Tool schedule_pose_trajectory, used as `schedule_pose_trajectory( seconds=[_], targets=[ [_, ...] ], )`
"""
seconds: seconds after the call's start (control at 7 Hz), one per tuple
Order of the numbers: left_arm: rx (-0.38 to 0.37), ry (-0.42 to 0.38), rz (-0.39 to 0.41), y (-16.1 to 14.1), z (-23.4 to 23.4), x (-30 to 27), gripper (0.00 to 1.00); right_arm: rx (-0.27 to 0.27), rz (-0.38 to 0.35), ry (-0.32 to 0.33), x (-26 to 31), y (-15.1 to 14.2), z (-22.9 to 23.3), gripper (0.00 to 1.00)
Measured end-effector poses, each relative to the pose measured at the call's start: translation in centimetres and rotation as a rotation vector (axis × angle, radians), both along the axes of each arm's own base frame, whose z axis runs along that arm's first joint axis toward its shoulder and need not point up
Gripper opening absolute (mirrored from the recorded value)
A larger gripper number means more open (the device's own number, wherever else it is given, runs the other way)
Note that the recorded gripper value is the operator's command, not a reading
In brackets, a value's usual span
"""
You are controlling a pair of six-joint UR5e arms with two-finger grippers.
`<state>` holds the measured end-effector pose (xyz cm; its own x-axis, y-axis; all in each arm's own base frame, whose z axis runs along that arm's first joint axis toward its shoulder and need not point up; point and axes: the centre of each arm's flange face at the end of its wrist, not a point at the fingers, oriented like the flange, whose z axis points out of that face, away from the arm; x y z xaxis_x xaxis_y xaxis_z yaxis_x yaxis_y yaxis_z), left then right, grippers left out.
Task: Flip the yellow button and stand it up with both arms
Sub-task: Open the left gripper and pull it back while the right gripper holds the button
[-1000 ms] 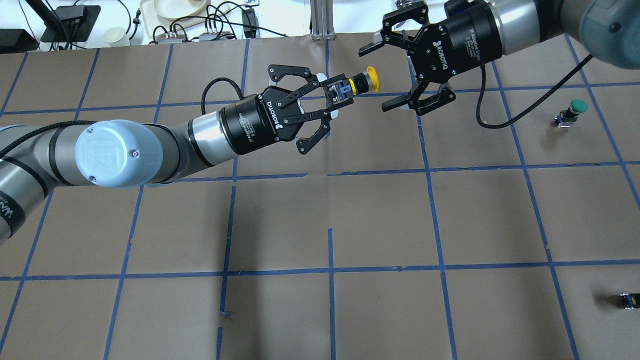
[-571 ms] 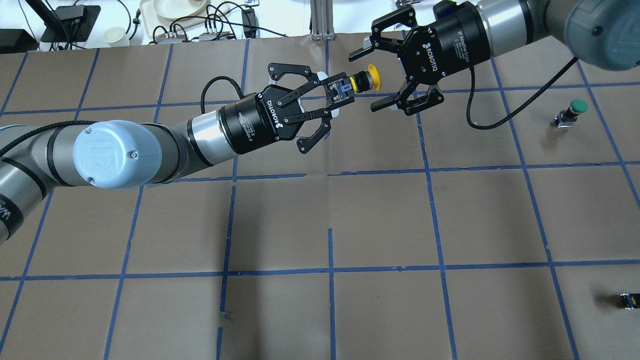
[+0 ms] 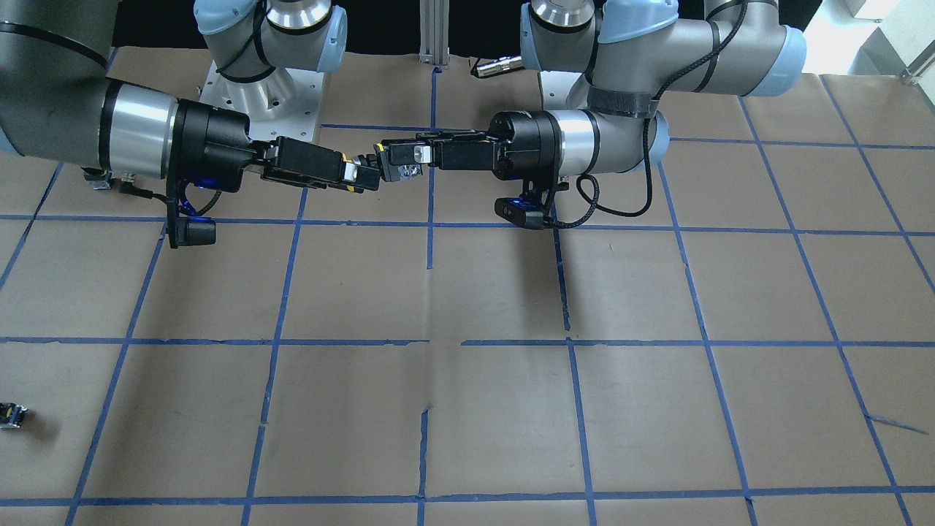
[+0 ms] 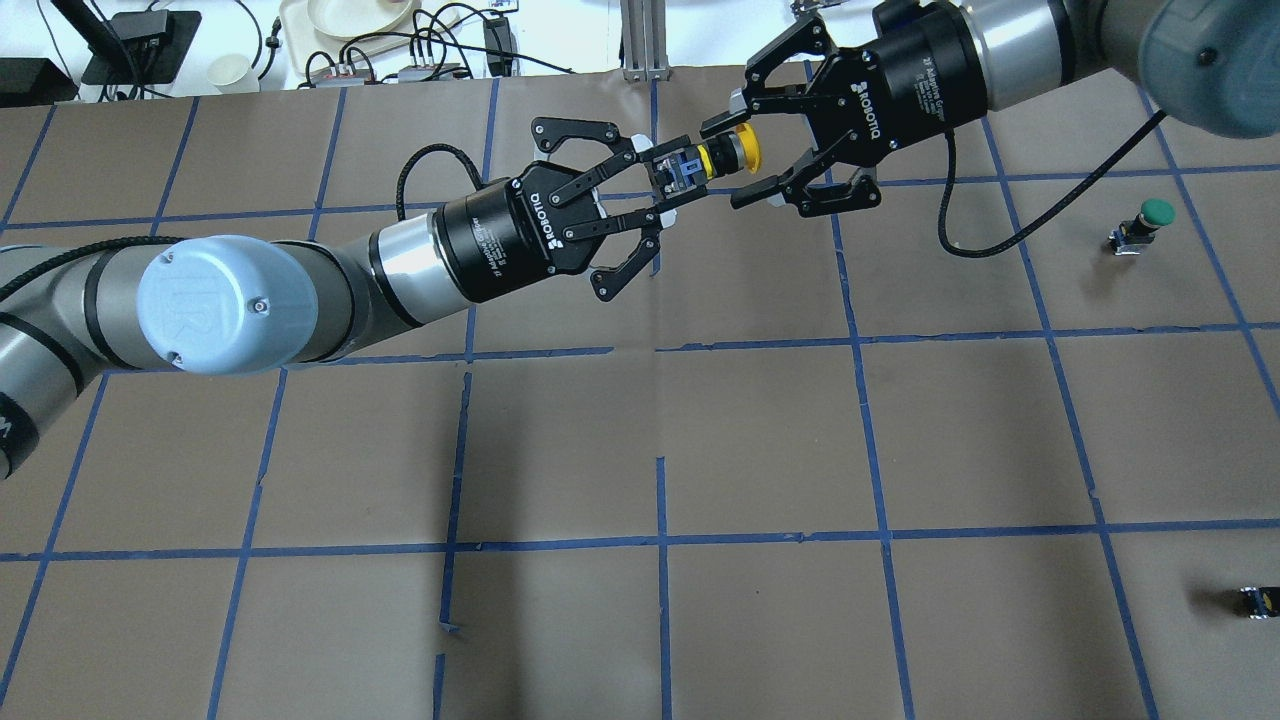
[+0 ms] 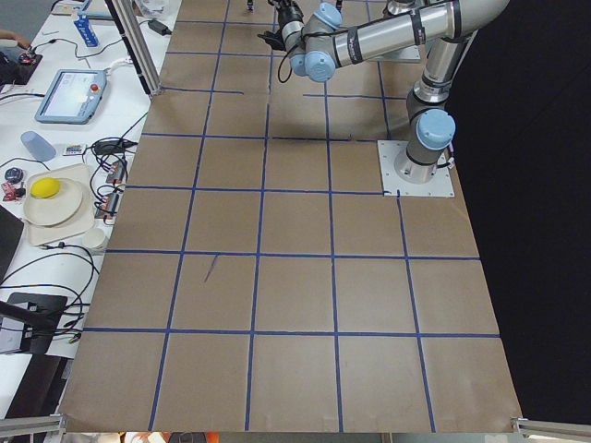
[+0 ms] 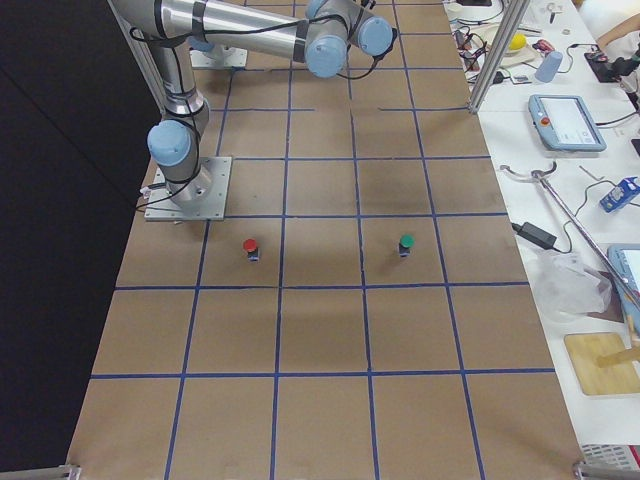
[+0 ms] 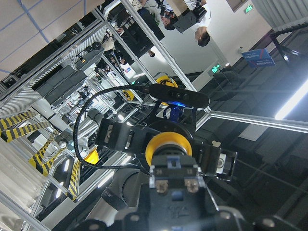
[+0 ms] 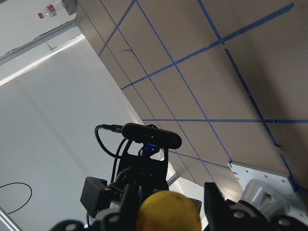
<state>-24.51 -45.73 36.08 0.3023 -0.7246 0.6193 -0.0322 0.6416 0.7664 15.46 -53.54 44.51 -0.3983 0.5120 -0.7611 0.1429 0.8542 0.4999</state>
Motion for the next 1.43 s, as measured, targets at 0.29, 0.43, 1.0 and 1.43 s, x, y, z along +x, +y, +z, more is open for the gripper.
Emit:
schedule_pose_trajectory(
  seconds=[0.29,0.43,1.0,1.43],
  targets=[
    [-0.003,-0.001,0.0,-0.1,0.1,0.1,0.48,-0.003,-0.004,-0.008,0.0,0.0,0.2,0.2],
    [-0.002,0.0,0.002,-0.1,0.2,0.2,0.6,-0.005,-0.011,-0.024,0.1,-0.1,0.3,0.19],
    [0.054,0.019,-0.012,0.0,1.3,0.5,0.87,-0.009,-0.024,-0.043,0.1,-0.2,0.6,0.19],
    [-0.019,-0.057,-0.095,0.1,4.2,1.4,0.82,-0.023,-0.078,-0.024,-3.6,-1.2,0.3,0.18]
  ],
)
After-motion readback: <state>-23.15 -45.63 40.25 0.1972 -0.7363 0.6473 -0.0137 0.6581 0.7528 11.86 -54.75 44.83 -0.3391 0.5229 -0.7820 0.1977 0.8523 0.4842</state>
